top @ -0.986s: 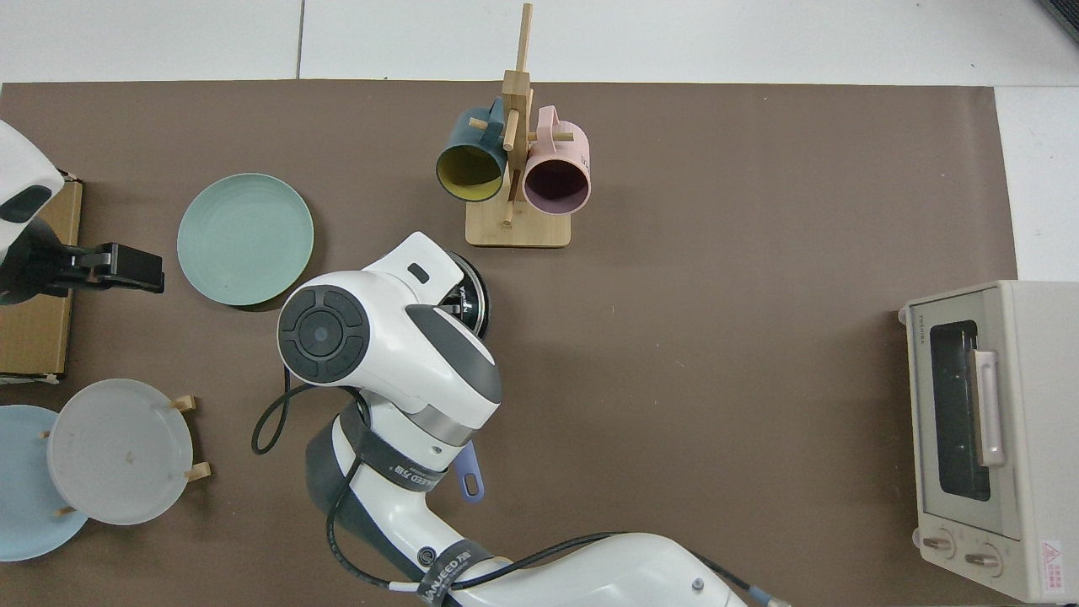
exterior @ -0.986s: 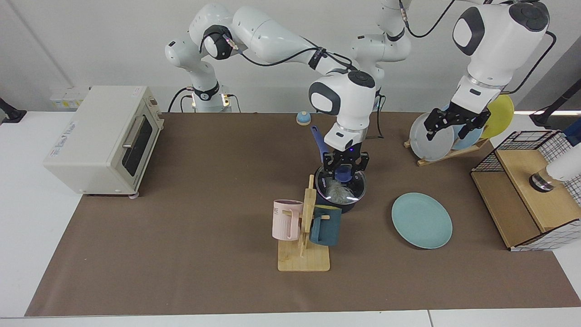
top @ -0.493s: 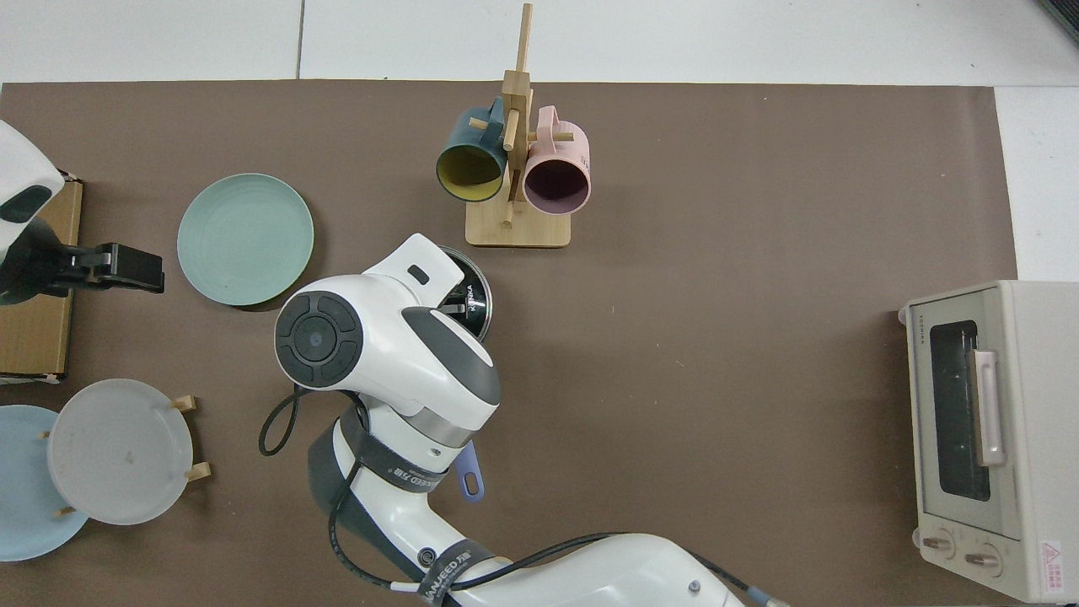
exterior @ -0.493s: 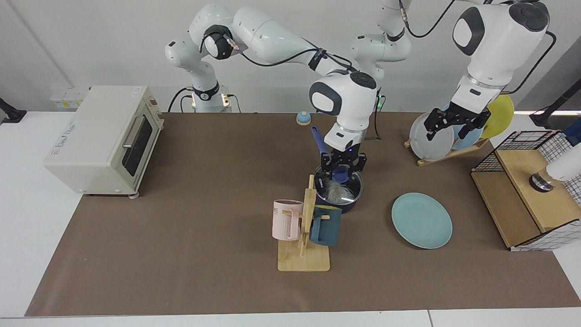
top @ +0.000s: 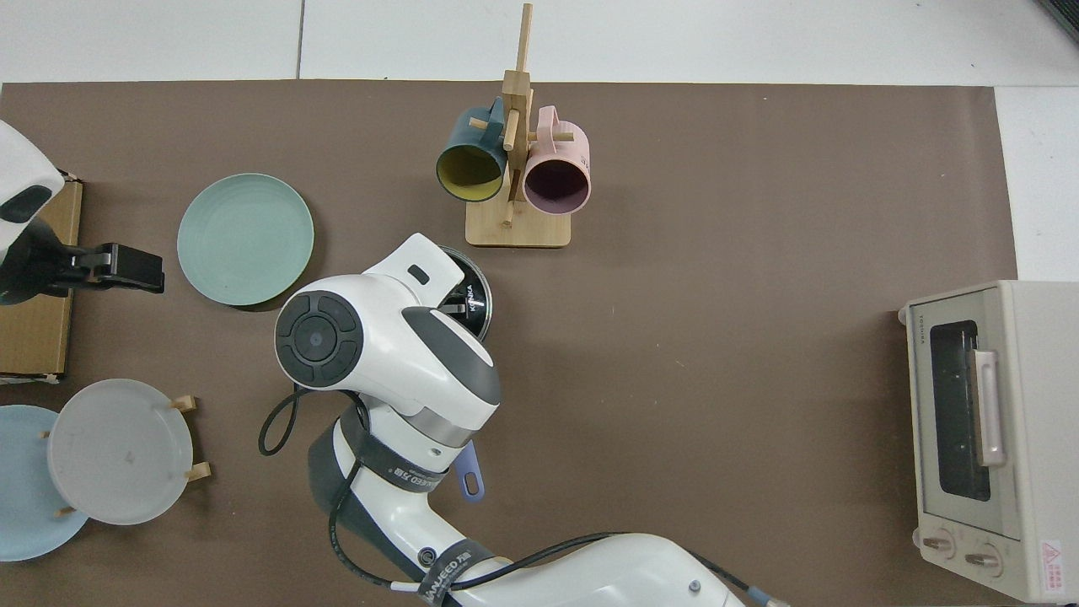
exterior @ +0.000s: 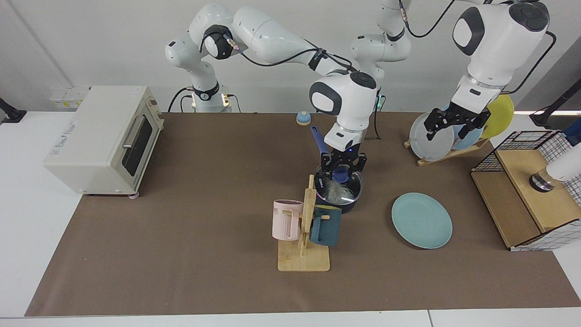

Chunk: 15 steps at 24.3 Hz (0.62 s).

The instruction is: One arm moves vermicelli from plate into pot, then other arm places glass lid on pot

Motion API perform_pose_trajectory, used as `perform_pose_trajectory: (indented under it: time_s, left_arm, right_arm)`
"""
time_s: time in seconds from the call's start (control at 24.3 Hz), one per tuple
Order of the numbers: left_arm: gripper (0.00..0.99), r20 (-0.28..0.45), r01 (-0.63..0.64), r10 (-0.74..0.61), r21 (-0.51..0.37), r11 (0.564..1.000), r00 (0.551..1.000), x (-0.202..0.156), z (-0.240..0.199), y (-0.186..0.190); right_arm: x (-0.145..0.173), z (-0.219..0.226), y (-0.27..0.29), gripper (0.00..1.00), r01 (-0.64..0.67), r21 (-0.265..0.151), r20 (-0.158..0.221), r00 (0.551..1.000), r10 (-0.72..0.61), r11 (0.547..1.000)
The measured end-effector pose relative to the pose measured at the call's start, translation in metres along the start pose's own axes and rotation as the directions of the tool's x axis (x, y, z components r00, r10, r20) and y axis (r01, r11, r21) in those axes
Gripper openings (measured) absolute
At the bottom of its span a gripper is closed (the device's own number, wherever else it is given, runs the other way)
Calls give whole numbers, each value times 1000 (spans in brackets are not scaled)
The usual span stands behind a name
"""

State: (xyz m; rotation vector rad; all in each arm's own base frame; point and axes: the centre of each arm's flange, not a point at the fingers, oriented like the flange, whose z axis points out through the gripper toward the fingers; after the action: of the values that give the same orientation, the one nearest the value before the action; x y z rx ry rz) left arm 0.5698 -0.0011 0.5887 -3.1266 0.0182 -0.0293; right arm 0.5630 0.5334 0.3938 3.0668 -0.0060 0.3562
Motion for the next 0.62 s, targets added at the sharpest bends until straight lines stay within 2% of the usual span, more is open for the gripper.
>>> perform_pose_trajectory:
  time_s: [0.08, 0.16, 0.21, 0.25, 0.29, 0.37, 0.49, 0.62]
  left_arm:
    - [991, 0, 0, 0, 0, 1000, 1000, 0, 0, 0]
    - [991, 0, 0, 0, 0, 1000, 1000, 0, 0, 0]
    - [991, 0, 0, 0, 0, 1000, 1000, 0, 0, 0]
    - [991, 0, 0, 0, 0, 1000, 1000, 0, 0, 0]
    - [991, 0, 0, 0, 0, 1000, 1000, 0, 0, 0]
    - [991, 1, 0, 0, 0, 1000, 1000, 0, 0, 0]
    - [991, 2, 0, 0, 0, 1000, 1000, 0, 0, 0]
    - [991, 2, 0, 0, 0, 1000, 1000, 0, 0, 0]
  right_arm:
    - [1, -1, 1, 612, -3, 1, -2, 1000, 3, 1000]
    - [3, -7, 3, 678, -8, 5, -9, 1000, 8, 1000]
    - [6, -12, 5, 767, -12, 8, -15, 1000, 12, 1000]
    - [9, -18, 8, 793, -18, 12, -23, 1000, 18, 1000]
    - [12, -24, 11, 890, -23, 17, -29, 999, 23, 1000]
    - [19, -41, 19, 982, -37, 27, -43, 998, 38, 999]
    - [29, -65, 37, 987, -62, 24, -45, 997, 63, 998]
    - [36, -89, 61, 991, -91, 2, -29, 995, 91, 996]
